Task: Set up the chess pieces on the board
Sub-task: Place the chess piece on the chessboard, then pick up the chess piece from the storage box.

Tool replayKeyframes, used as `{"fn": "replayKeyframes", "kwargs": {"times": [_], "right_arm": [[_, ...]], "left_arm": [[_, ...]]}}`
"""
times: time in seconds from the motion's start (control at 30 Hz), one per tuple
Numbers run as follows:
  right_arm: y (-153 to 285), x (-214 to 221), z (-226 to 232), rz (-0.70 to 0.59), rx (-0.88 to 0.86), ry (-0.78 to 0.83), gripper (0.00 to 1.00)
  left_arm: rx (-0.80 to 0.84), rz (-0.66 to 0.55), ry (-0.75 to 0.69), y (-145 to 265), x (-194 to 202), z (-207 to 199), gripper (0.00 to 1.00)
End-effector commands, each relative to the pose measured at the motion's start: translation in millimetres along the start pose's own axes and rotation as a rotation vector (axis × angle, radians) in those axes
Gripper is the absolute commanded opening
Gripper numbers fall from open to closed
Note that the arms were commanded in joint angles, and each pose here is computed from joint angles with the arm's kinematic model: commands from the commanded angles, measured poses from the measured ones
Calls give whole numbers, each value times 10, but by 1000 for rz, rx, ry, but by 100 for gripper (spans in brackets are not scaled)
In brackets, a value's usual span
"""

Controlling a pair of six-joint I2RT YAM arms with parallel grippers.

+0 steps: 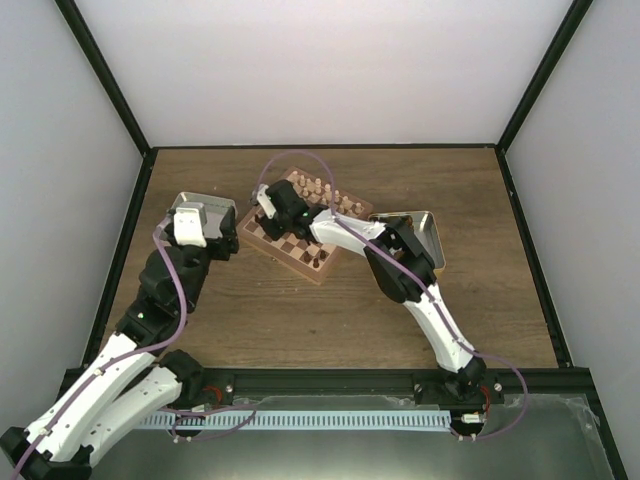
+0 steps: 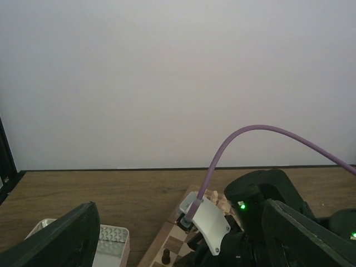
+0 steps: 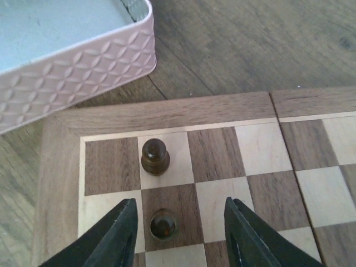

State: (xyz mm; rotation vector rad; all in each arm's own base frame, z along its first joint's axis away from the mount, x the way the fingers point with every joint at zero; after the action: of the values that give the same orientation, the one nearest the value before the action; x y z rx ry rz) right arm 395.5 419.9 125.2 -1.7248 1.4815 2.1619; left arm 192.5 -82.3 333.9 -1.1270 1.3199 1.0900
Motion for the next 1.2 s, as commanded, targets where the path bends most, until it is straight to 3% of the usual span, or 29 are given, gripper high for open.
{"fn": "replayKeyframes", "kwargs": {"times": [0.0, 0.27, 0.5, 0.63, 0.9, 1.17], "right_arm": [[590, -574, 12, -141, -21, -70, 50], [1217, -514, -372, -166, -45, -341, 54], [2072, 170, -998, -140, 253, -664, 49], [2361, 748, -1241, -54, 418, -843, 46], [2348, 1375, -1475, 57, 412, -1039, 32], [1930, 1451, -1610, 186, 406, -987, 30]], "left_arm": [[29, -80, 39, 100, -183, 21, 82], [57, -93, 45, 143, -246, 13, 82], [99, -74, 52, 114, -204, -40, 83], [120, -71, 57, 85, -193, -73, 83], [139, -57, 64, 65, -156, -99, 82], [133, -48, 65, 62, -120, -94, 82]]}}
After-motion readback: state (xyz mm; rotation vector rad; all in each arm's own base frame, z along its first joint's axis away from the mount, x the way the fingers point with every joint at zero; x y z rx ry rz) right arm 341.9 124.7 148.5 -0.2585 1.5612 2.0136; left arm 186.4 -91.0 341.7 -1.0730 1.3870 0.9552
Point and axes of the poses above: each gripper's point midway between its finger pads, its own y axis back along the fingers, its own z axis along the line the jaws close on, x = y × z, the point moved 8 cm from there along y, back along the fingers, and after that the axes turned 3 degrees about -y, right-handed, at the moved point
